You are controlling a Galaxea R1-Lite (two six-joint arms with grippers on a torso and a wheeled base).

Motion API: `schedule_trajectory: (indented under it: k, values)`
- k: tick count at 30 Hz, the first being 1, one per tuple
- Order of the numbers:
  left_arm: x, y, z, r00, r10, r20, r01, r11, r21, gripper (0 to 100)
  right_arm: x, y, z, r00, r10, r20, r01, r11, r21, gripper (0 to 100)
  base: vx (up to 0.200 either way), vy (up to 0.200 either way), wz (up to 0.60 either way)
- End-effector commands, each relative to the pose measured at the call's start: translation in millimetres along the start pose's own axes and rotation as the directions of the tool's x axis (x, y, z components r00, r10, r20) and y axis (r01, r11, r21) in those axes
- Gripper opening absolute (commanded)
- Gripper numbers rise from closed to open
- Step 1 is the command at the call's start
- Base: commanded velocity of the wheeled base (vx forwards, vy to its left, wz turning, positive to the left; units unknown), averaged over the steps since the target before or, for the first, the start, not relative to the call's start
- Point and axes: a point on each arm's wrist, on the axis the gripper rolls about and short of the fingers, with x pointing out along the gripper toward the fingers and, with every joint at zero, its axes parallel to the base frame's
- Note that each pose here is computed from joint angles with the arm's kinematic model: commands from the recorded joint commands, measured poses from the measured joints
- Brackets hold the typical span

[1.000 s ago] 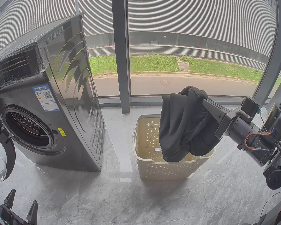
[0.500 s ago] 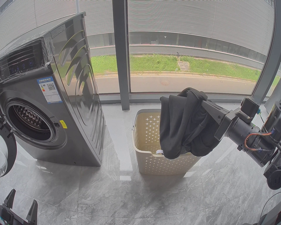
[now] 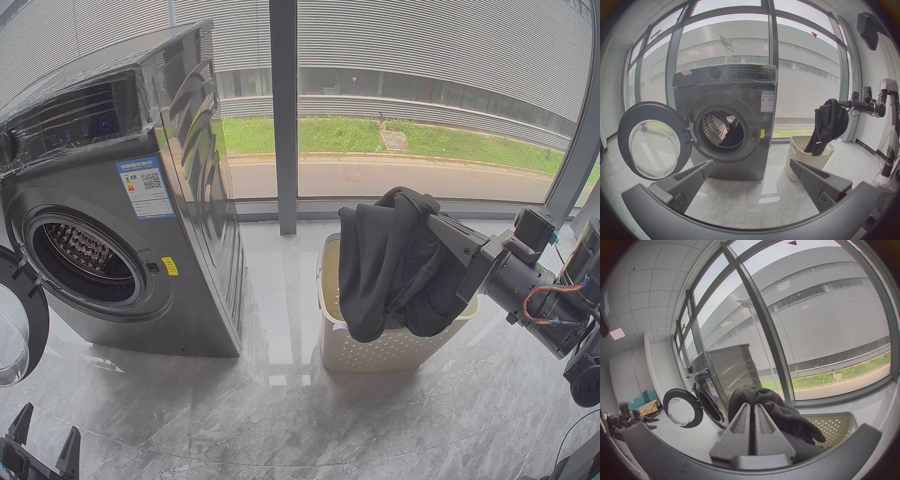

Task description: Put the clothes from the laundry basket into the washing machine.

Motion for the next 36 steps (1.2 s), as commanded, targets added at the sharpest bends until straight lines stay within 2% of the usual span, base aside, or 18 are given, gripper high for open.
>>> schedule_trajectory:
  k: [1, 8, 16, 22, 26, 30, 36]
  values:
    - [0, 0.2, -4.8, 1.0, 0.0, 0.0, 0.0, 1.0, -0.002, 100, -3, 4.7, 1, 1.0, 0.021, 0.003, -0.021, 1.0, 0.003, 0, 0.0, 0.2, 0.0]
    - [0, 0.2, -4.8, 1.0, 0.0, 0.0, 0.0, 1.0, -0.004, 100, -8, 15.2, 1, 0.996, 0.087, 0.003, -0.087, 0.996, 0.011, 0, 0.0, 0.2, 0.0]
    - [0, 0.2, -4.8, 1.0, 0.0, 0.0, 0.0, 1.0, -0.001, 100, -10, 19.9, 2, 0.993, 0.119, 0.004, -0.119, 0.993, 0.015, 0, 0.0, 0.2, 0.0]
    - [0, 0.2, -4.8, 1.0, 0.0, 0.0, 0.0, 1.0, 0.001, 100, -10, 20.7, 3, 0.992, 0.124, 0.008, -0.124, 0.992, 0.015, 0, 0.0, 0.0, 0.0]
    - [0, 0.2, -4.8, 1.0, 0.0, 0.0, 0.0, 1.0, -0.001, 100, -11, 21.7, 4, 0.992, 0.129, 0.013, -0.13, 0.991, 0.015, 0, -0.2, 0.0, 0.0]
    - [0, 0.2, -4.8, 1.0, 0.0, 0.0, 0.0, 1.0, -0.001, 100, -15, 30.7, 9, 0.984, 0.173, 0.031, -0.174, 0.984, 0.023, 0, -0.2, 0.0, 0.0]
    - [0, 0.2, -4.8, 1.0, 0.0, 0.0, 0.0, 1.0, -0.001, 100, -15, 27.7, 5, 0.987, 0.161, 0.012, -0.161, 0.987, 0.024, 0, -0.133, 0.0, 0.0]
